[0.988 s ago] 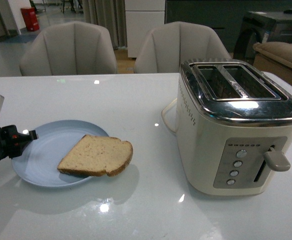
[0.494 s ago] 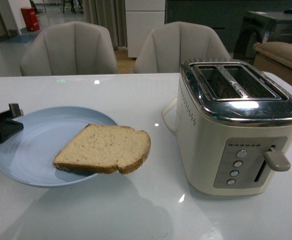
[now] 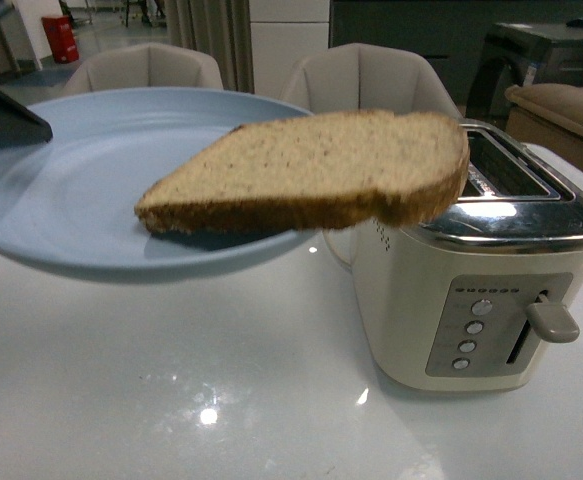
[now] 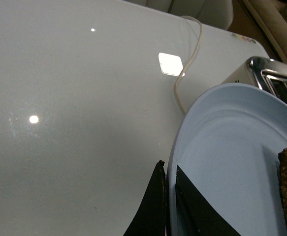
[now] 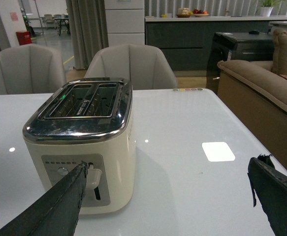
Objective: Left arm holds plate, right arm toasts bread
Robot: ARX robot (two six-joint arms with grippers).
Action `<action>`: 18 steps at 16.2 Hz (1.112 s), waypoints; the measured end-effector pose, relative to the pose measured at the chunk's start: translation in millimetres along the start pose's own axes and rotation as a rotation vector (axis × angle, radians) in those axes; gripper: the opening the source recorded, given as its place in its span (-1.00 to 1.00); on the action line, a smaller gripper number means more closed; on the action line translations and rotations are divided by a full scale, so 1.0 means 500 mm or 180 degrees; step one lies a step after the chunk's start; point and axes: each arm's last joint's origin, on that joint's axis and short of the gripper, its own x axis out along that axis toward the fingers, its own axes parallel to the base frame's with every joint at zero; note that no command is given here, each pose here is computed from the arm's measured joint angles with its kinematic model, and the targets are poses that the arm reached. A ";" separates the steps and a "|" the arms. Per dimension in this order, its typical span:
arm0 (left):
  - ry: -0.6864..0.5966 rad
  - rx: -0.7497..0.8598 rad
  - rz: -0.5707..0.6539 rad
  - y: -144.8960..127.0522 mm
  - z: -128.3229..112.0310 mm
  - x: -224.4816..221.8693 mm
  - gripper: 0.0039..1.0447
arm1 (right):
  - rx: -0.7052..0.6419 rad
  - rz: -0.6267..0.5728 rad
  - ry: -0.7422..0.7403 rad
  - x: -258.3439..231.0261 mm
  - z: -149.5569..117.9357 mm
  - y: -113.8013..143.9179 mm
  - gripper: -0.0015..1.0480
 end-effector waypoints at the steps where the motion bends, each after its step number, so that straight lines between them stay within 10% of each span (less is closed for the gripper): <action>1: -0.0007 -0.0042 -0.0020 -0.016 0.012 -0.011 -0.95 | 0.0000 0.0001 0.0000 0.000 0.000 0.000 0.88; 18: 0.0001 -0.0421 -0.0087 -0.054 0.040 -0.038 -0.95 | 0.0000 0.0000 0.0000 0.000 0.000 0.000 0.88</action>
